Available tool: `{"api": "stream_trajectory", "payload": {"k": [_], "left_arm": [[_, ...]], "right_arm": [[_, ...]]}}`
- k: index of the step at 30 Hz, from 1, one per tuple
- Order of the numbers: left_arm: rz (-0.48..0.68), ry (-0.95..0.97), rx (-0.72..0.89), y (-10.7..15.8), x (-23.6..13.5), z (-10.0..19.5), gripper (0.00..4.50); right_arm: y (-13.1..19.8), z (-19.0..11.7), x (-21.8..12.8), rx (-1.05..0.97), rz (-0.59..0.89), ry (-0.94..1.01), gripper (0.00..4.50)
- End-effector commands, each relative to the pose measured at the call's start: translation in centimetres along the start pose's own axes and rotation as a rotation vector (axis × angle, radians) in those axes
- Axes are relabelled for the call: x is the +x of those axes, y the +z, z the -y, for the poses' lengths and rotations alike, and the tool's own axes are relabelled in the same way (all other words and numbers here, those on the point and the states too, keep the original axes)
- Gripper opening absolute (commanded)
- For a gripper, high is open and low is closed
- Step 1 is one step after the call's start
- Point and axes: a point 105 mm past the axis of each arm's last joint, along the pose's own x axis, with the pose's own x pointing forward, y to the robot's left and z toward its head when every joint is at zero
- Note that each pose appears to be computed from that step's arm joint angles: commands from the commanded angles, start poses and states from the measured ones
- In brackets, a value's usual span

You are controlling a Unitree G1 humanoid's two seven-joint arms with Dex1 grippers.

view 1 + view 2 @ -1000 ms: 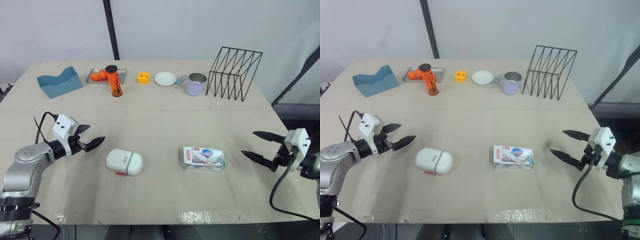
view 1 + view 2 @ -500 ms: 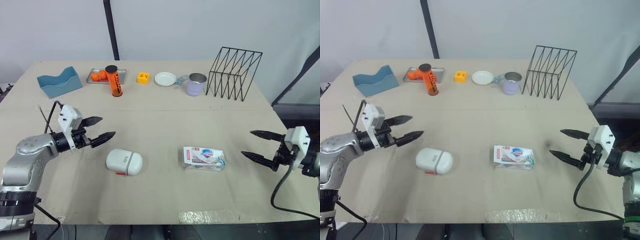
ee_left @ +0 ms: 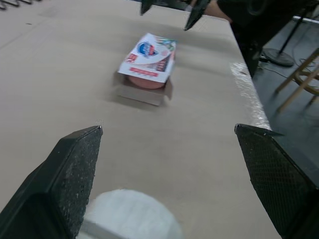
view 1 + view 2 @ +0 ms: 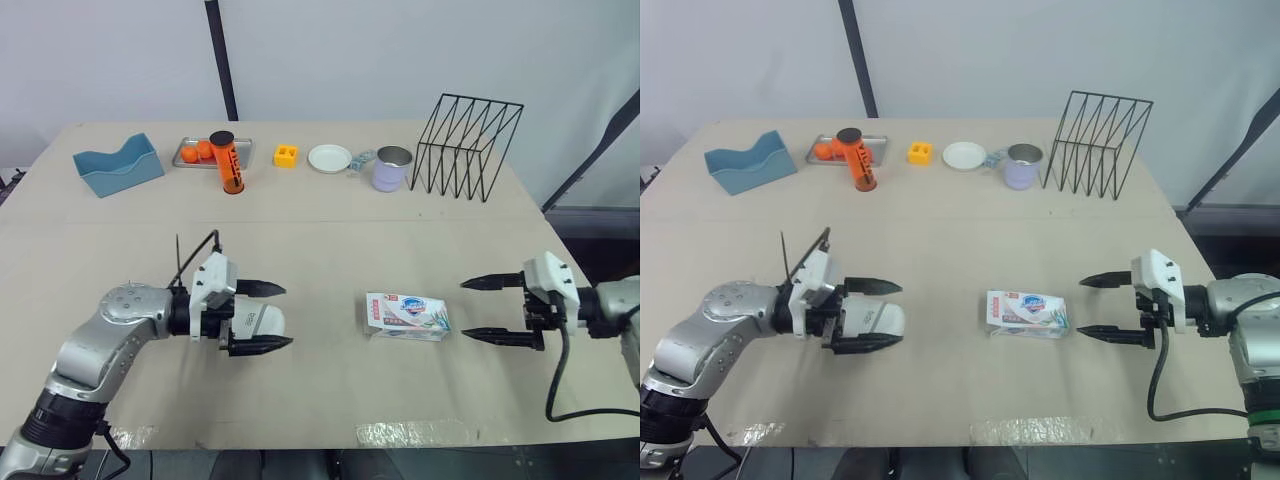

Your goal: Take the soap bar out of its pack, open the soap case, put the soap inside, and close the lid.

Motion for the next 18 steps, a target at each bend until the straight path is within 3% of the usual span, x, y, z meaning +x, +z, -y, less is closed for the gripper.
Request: {"api": "stream_trajectory", "payload": {"k": [1, 18], "left_arm": [[0.031, -0.045, 0.047, 0.9, 1.0, 1.1, 4.5], [0.052, -0.041, 0.043, 0.8, 1.6, 2.0, 4.5]], "right_arm": [[0.6, 0.2, 0.8, -0.041, -0.011, 0.026, 4.47], [-0.2, 0.5, 3.0, -0.038, -0.036, 0.086, 4.47]]}}
